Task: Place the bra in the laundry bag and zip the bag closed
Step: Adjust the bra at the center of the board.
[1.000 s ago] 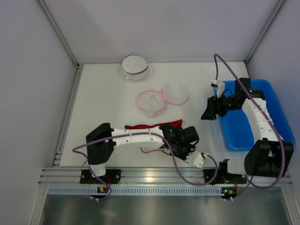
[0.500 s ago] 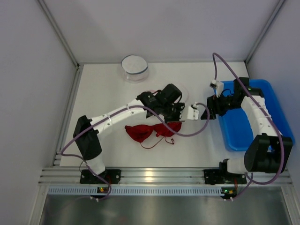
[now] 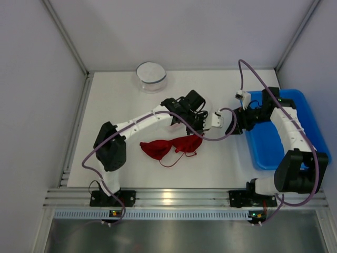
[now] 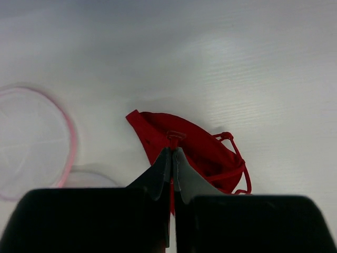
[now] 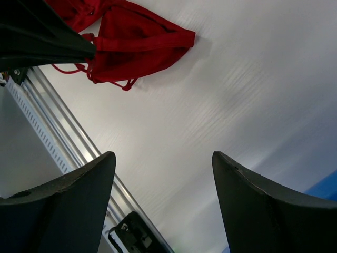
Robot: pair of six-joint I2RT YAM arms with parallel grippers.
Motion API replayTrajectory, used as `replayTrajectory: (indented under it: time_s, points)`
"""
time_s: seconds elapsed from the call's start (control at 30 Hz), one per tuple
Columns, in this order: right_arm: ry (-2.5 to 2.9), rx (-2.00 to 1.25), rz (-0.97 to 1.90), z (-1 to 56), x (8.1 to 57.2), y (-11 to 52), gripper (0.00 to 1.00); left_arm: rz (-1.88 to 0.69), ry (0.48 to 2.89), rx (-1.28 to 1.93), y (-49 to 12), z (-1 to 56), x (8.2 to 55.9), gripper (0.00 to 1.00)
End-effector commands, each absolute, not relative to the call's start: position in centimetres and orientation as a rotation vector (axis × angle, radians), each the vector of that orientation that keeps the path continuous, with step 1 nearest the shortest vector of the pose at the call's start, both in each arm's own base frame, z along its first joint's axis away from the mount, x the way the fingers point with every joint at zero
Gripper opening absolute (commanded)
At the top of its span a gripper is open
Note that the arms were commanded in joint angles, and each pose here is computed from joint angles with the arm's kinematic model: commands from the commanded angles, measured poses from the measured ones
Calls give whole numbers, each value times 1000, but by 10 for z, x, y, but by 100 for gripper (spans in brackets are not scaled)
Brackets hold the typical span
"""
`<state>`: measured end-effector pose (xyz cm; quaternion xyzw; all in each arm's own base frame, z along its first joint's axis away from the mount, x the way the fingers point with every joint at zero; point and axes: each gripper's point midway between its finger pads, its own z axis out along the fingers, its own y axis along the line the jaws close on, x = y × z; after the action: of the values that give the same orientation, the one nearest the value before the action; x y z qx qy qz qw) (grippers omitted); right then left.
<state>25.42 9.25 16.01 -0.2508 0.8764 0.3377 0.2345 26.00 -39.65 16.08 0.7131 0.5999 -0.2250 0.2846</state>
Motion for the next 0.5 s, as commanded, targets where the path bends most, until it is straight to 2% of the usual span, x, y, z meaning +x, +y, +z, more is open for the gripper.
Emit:
replayTrajectory:
  time_s: [0.0, 0.17, 0.27, 0.37, 0.43, 0.47]
  points:
    - [2366, -714, 930, 165, 250, 93, 75, -688, 1648, 1907, -398, 135, 252, 0]
    - [2374, -708, 944, 162, 247, 94, 74, -661, 1711, 1853, -395, 109, 274, 0]
    - [2380, -691, 968, 158, 244, 96, 74, -657, 1772, 1827, -391, 95, 285, 3]
    - [2390, -649, 1000, 152, 243, 100, 73, -656, 1820, 1809, -388, 83, 293, 11]
    - [2401, -618, 1032, 147, 239, 106, 73, -654, 1851, 1788, -385, 80, 297, 28]
    - [2392, -632, 1029, 147, 240, 108, 73, -653, 1852, 1780, -385, 83, 297, 28]
